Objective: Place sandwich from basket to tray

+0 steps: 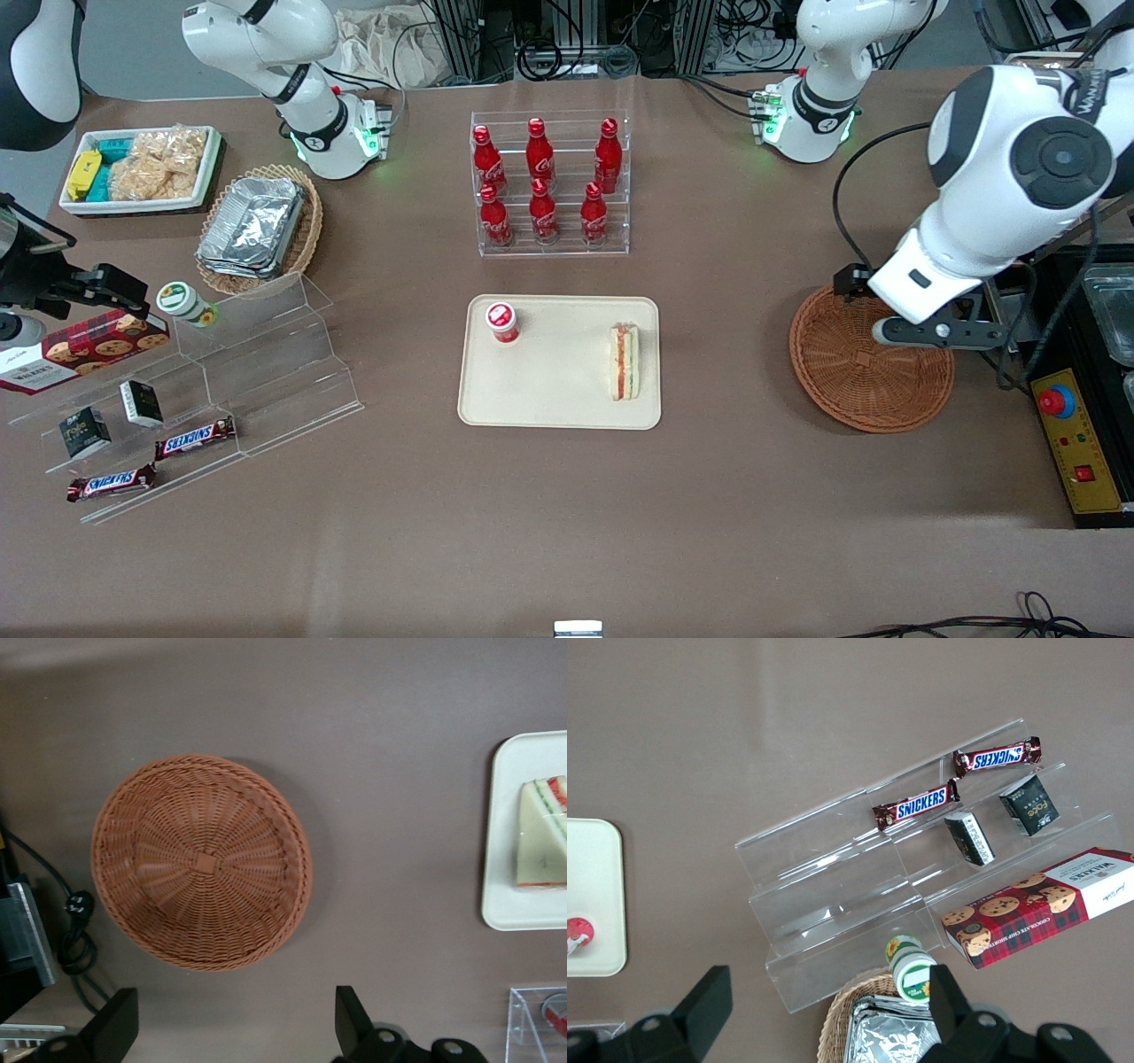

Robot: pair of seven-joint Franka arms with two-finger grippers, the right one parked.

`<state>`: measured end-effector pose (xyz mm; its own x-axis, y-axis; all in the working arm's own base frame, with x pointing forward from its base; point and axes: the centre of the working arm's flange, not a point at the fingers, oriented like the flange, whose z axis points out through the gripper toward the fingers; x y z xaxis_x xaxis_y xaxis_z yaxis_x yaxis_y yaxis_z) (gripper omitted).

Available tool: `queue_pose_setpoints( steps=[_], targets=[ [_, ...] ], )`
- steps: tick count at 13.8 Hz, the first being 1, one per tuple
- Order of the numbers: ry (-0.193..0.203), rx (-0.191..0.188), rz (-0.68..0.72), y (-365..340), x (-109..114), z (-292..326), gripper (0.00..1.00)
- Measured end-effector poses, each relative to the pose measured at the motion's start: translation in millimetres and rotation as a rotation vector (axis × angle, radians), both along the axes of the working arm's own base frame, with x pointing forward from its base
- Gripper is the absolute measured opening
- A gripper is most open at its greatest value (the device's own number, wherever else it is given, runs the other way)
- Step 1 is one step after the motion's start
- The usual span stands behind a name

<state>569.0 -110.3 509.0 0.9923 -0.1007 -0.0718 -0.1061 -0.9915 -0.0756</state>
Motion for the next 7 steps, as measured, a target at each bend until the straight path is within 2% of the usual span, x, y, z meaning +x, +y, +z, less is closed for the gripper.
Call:
queue_pose_setpoints(
  steps=[7],
  targets=[
    [0.016,-0.037,-0.042,40,6,1,1.00]
  ],
)
